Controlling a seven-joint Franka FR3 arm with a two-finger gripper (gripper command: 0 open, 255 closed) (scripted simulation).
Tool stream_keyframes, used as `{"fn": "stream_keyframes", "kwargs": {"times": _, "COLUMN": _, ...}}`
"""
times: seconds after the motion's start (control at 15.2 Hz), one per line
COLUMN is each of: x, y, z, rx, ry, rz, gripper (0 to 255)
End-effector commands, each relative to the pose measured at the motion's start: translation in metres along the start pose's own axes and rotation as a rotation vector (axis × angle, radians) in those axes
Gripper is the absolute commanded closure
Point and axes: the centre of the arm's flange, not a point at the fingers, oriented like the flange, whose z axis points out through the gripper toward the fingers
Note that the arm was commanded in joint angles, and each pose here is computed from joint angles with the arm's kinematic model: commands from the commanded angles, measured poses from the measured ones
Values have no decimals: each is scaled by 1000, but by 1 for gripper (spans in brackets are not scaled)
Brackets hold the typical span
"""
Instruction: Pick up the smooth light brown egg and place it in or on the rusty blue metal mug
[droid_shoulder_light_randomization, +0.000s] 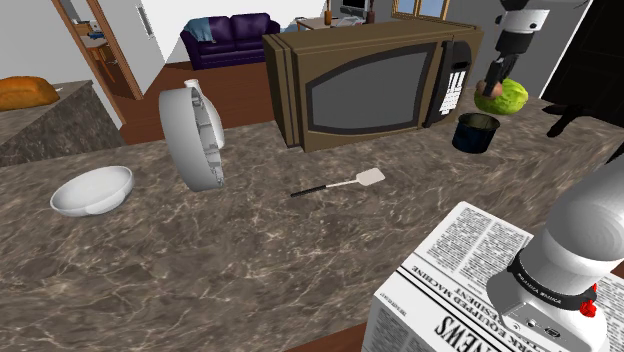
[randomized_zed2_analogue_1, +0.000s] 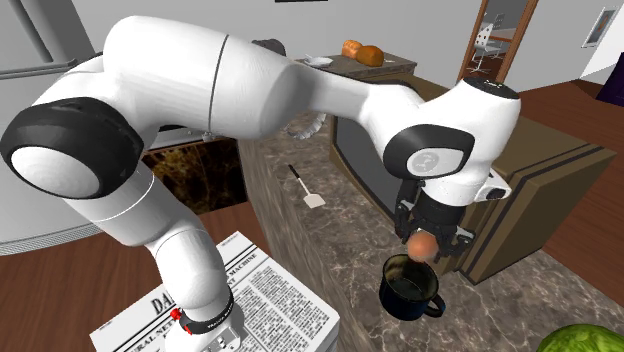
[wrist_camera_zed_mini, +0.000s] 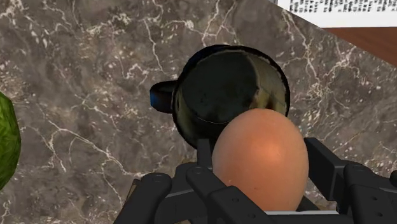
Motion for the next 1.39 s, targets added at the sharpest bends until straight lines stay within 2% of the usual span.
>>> {"fn": "stream_keyframes", "kwargs": {"times": 0.0, "x": -6, "y": 12, "z": 5, "rx": -1, "ry": 0, "rz": -2, "gripper": 255}}
{"fn": "stream_keyframes", "kwargs": {"times": 0.79, "x": -9, "y": 14, "z": 69, "rx": -1, "ry": 0, "rz": -2, "gripper": 255}}
{"fn": "stream_keyframes", "kwargs": {"times": 1.32, "x": -9, "y": 14, "z": 72, "rx": -1, "ry": 0, "rz": -2, "gripper": 255}}
